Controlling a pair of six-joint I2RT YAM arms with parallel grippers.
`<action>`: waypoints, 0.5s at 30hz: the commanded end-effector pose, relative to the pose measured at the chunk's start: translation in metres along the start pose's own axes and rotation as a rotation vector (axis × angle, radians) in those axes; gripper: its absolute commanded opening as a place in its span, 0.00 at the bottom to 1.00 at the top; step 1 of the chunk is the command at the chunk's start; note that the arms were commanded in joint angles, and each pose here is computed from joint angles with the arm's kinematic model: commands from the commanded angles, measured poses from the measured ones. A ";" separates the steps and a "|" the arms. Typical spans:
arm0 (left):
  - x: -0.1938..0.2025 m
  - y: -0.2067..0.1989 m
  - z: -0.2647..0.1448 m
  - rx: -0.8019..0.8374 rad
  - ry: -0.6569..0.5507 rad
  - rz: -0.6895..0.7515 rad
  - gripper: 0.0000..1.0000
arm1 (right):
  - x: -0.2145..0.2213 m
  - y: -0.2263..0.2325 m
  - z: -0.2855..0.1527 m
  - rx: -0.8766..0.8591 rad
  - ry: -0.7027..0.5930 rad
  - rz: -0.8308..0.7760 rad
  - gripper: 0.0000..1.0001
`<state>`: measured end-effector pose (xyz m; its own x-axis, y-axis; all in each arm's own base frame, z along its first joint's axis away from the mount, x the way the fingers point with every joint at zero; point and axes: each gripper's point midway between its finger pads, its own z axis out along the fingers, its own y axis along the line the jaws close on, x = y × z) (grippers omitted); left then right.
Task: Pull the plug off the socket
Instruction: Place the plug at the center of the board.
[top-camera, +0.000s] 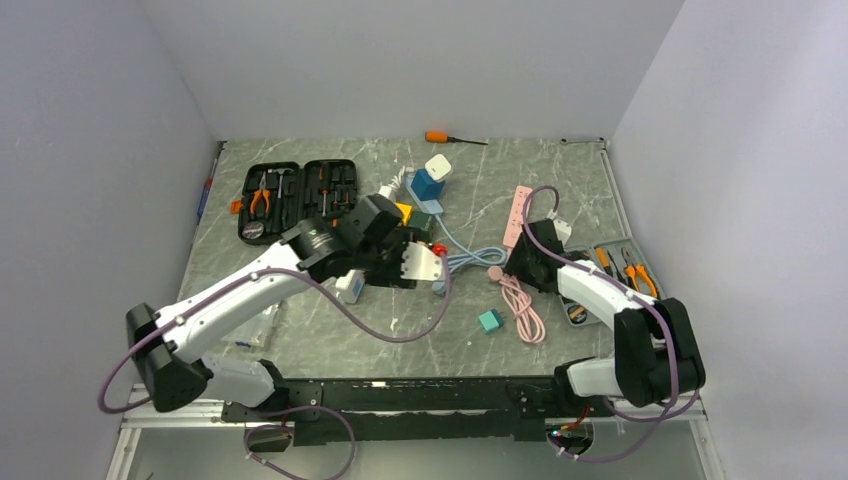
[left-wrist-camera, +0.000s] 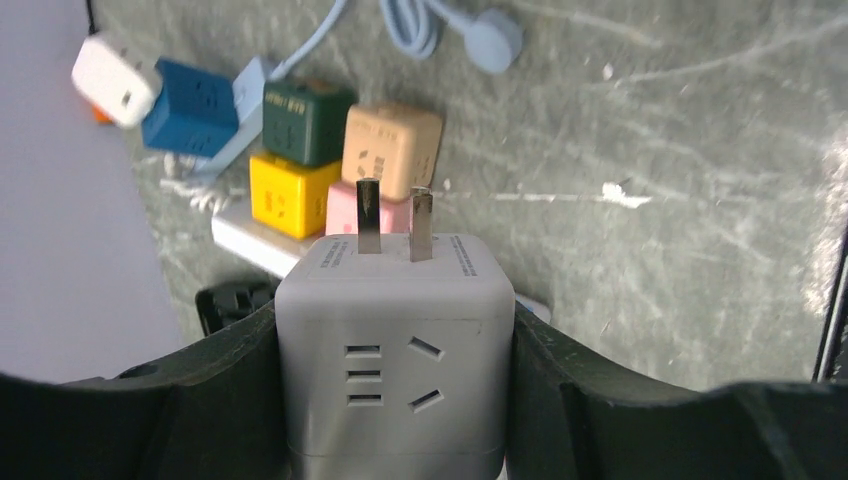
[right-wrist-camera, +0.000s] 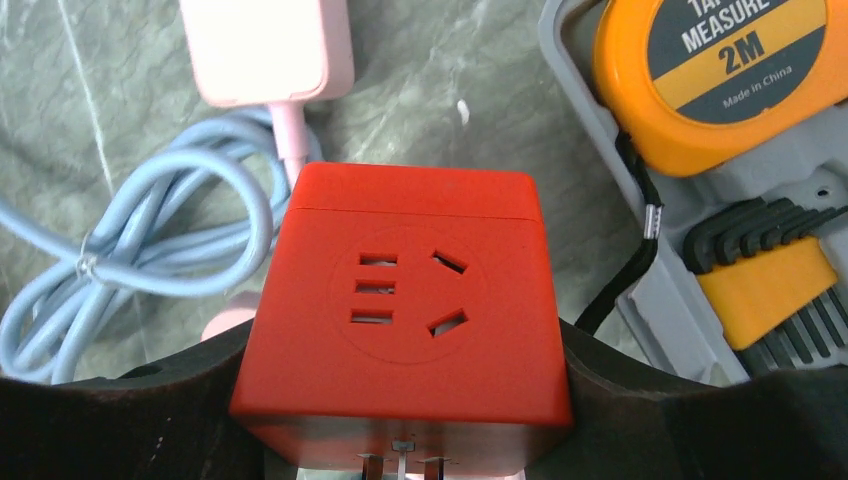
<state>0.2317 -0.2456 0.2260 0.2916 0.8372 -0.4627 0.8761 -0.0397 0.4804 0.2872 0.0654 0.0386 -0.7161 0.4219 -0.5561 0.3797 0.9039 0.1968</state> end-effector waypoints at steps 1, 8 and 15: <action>-0.044 -0.010 0.017 0.079 -0.075 0.001 0.00 | -0.019 0.006 0.012 -0.013 -0.055 0.061 0.36; -0.069 -0.025 0.079 0.186 -0.039 0.025 0.00 | -0.014 0.010 0.005 -0.033 -0.008 0.038 0.70; -0.089 -0.025 0.137 0.254 -0.020 -0.056 0.00 | -0.029 0.014 -0.034 -0.092 -0.053 0.048 0.93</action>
<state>0.2310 -0.3606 0.1401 0.2881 0.8665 -0.4076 0.9449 -0.1882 0.2679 0.2875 0.0664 0.0438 -0.7109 0.4518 -0.5390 0.3845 0.8914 0.2401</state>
